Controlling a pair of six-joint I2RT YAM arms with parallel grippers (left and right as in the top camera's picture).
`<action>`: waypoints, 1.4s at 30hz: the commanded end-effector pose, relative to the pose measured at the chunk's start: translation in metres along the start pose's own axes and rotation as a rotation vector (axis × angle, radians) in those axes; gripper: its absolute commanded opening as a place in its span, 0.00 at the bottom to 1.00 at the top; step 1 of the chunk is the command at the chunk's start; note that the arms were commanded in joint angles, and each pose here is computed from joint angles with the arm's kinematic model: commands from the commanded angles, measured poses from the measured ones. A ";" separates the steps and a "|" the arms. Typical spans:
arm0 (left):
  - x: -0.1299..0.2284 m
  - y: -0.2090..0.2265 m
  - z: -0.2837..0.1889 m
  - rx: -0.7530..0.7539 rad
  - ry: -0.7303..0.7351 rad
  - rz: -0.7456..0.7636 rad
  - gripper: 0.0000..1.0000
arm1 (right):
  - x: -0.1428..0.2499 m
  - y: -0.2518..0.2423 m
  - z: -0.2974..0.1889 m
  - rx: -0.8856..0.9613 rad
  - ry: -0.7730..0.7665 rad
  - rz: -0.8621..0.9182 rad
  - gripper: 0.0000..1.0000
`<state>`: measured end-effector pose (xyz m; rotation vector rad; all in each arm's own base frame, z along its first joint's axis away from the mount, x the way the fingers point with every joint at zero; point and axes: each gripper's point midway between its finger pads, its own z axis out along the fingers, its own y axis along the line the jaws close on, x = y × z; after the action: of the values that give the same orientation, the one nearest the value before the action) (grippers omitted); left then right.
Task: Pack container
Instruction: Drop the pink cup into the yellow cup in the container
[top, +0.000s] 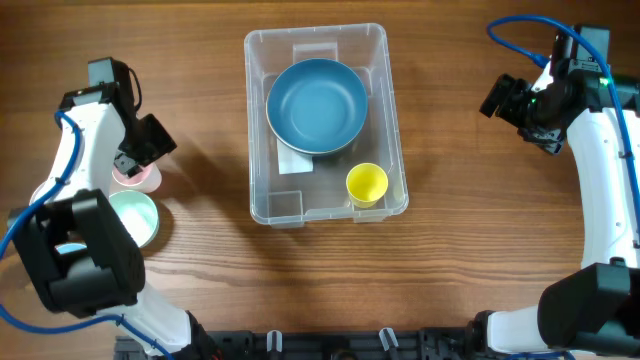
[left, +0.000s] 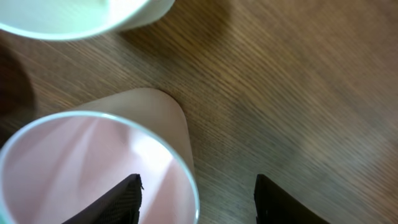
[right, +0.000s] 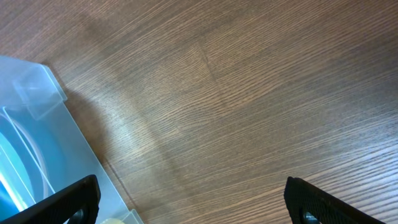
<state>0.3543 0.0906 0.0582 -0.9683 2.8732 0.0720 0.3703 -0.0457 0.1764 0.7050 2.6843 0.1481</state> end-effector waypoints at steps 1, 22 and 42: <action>0.002 0.003 0.016 -0.015 0.026 0.008 0.31 | 0.002 -0.005 0.005 0.027 0.011 -0.006 0.96; 0.070 -0.167 -0.211 0.316 -0.232 0.473 0.04 | 0.003 -0.005 0.005 0.029 0.017 -0.007 0.96; 0.301 -0.298 -0.135 0.323 0.045 0.929 0.04 | 0.004 -0.006 0.005 0.031 0.021 -0.006 0.96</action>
<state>0.2859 -0.3339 0.1687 0.4518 2.9177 -0.3413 0.3684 -0.0454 0.1756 0.7075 2.6923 0.1472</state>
